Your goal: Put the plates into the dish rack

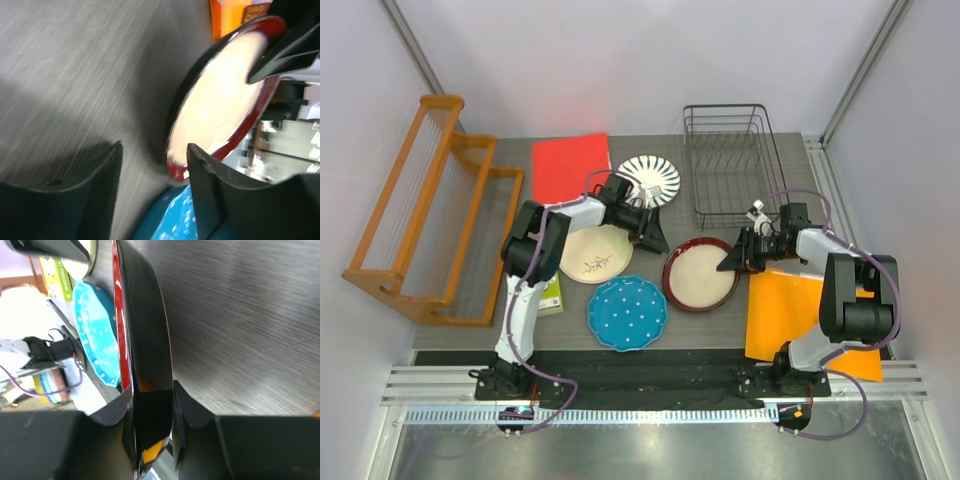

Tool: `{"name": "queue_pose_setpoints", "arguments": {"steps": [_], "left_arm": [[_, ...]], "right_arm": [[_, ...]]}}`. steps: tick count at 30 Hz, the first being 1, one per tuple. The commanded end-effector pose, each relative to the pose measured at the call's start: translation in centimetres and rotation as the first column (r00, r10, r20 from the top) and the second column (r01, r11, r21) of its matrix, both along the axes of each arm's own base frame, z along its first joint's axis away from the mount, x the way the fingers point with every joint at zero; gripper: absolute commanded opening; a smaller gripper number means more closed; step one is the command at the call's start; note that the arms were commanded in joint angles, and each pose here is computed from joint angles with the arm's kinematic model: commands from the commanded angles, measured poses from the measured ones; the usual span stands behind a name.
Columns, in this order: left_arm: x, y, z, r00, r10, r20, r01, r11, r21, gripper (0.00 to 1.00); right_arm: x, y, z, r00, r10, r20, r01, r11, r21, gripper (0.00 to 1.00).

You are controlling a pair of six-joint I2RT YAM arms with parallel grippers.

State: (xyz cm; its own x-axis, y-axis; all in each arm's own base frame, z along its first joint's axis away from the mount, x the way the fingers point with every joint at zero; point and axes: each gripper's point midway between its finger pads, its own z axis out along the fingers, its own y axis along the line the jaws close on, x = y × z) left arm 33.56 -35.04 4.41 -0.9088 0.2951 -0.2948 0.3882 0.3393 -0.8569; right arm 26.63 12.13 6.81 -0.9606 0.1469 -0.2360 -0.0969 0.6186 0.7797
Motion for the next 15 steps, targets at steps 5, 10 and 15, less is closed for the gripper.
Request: {"name": "queue_pose_setpoints", "arguments": {"steps": [5, 10, 15], "left_arm": [[3.2, 5.9, 8.8, 0.963, 0.072, 0.259, -0.086, 0.995, 0.043, 0.76], [2.9, 7.4, 10.8, 0.94, 0.113, 0.322, -0.149, 0.985, 0.088, 0.84], [4.3, 9.5, 12.4, 0.868, 0.174, 0.466, -0.283, 0.943, 0.176, 0.94]], "right_arm": [[0.9, 0.5, 11.2, 0.941, 0.159, 0.3, -0.159, 0.987, -0.024, 0.02], [1.2, 1.0, 18.1, 0.866, 0.229, 0.444, -0.194, 0.973, -0.124, 0.01], [7.2, -0.9, 25.1, 0.782, 0.092, 0.617, 0.047, 0.978, -0.204, 0.01]]}}
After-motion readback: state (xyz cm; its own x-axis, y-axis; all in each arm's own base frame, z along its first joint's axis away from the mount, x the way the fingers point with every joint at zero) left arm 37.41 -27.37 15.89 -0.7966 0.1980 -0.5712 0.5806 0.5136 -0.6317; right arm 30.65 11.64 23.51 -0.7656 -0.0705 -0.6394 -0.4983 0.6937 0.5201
